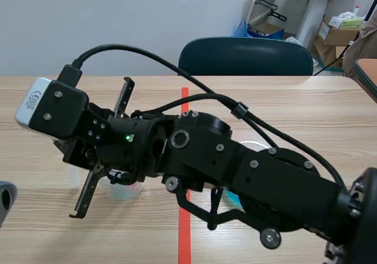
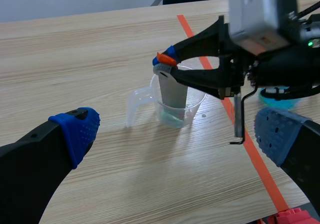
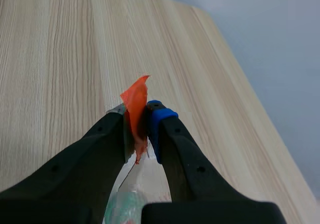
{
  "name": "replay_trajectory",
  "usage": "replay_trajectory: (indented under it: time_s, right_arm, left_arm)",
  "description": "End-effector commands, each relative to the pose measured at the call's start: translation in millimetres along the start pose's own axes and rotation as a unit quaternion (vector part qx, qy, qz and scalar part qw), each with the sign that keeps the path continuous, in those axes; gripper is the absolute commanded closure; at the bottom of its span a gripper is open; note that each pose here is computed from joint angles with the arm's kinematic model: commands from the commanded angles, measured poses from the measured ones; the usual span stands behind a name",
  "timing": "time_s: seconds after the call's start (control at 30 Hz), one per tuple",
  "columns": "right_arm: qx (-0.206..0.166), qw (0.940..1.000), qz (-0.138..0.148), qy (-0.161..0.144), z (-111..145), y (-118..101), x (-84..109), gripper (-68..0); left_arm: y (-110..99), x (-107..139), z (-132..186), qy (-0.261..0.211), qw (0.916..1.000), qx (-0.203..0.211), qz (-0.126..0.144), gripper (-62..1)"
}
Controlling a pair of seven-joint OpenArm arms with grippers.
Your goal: Do the redox reaction experiment
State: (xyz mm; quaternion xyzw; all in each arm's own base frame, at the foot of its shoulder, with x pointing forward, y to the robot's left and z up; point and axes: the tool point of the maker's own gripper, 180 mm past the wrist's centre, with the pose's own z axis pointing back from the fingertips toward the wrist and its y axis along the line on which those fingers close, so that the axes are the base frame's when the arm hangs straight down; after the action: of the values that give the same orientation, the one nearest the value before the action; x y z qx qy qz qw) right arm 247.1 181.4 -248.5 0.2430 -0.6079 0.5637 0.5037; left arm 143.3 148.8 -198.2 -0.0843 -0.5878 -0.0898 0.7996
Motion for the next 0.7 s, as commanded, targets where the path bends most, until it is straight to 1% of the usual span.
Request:
replay_trajectory:
  time_s: [0.0,0.2,0.3,0.37,0.5,0.67]
  right_arm:
    - [-0.015,0.9992,0.018,-0.032,1.9,-16.9,26.8,-0.7]
    - [-0.032,0.9982,0.039,-0.034,14.4,-32.3,46.4,-0.7]
    - [-0.044,0.9977,0.04,-0.034,18.0,-42.2,56.6,-0.7]
    - [-0.05,0.9974,0.035,-0.037,20.2,-49.1,65.0,-0.7]
    - [-0.027,0.9986,0.022,-0.04,21.9,-55.2,78.7,-0.7]
    - [-0.021,0.9987,0.008,-0.045,22.5,-67.8,91.8,-0.7]
  left_arm:
    - [-1.5,8.3,-1.0,-0.016,0.9999,-0.002,0.001,-62.3]
    - [-1.5,8.3,-1.0,-0.015,0.9999,-0.002,0.001,-62.3]
    - [-1.5,8.3,-1.0,-0.016,0.9999,-0.002,0.001,-62.3]
    - [-1.5,8.3,-1.0,-0.015,0.9999,-0.002,0.001,-62.3]
    - [-1.5,8.3,-1.0,-0.016,0.9999,-0.002,0.001,-62.3]
    - [-1.5,8.3,-1.0,-0.016,0.9999,-0.002,0.001,-62.3]
